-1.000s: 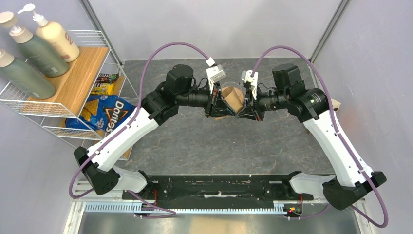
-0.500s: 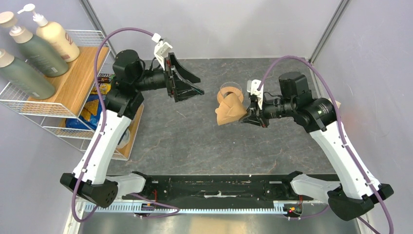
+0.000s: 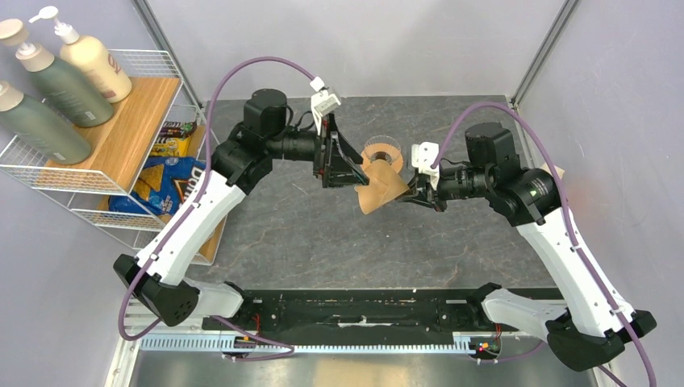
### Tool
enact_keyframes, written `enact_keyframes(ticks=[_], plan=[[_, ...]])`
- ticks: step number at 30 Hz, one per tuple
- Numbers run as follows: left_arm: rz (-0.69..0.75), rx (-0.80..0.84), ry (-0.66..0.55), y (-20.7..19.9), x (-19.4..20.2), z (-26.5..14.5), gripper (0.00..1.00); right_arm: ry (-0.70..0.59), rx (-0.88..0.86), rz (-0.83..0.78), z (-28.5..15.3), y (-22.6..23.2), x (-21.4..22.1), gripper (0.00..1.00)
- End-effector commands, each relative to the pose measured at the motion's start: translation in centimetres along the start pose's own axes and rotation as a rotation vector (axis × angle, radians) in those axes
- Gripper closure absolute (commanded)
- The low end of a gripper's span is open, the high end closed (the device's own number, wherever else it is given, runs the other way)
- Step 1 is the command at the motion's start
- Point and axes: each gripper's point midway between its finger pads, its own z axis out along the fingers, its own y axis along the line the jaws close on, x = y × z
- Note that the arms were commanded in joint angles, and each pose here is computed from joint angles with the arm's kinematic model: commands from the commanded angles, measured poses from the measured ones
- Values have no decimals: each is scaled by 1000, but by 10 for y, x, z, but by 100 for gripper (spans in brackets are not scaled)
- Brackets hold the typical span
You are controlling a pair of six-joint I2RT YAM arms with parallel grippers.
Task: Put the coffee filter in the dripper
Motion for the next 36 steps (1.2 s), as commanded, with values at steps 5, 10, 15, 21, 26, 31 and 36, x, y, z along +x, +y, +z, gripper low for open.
enact_keyframes(ticks=[5,10,15,21,26,31,36], plan=[[19,56,5,-11,13,27,13,-49,7,-78,2,-2,-21,90],[-24,106,-6,-16,11,37,48,-38,11,-82,4,-3,-20,89],[-49,123,-18,-20,12,38,81,-29,35,-64,4,-7,-18,85],[136,125,6,-22,17,30,98,41,-24,49,-1,10,-8,37],[217,172,12,-28,19,29,98,61,-85,141,3,20,-3,19],[298,161,-4,-29,15,33,98,48,-141,195,8,28,-3,27],[258,136,11,-26,12,36,98,62,-102,207,9,22,2,43]])
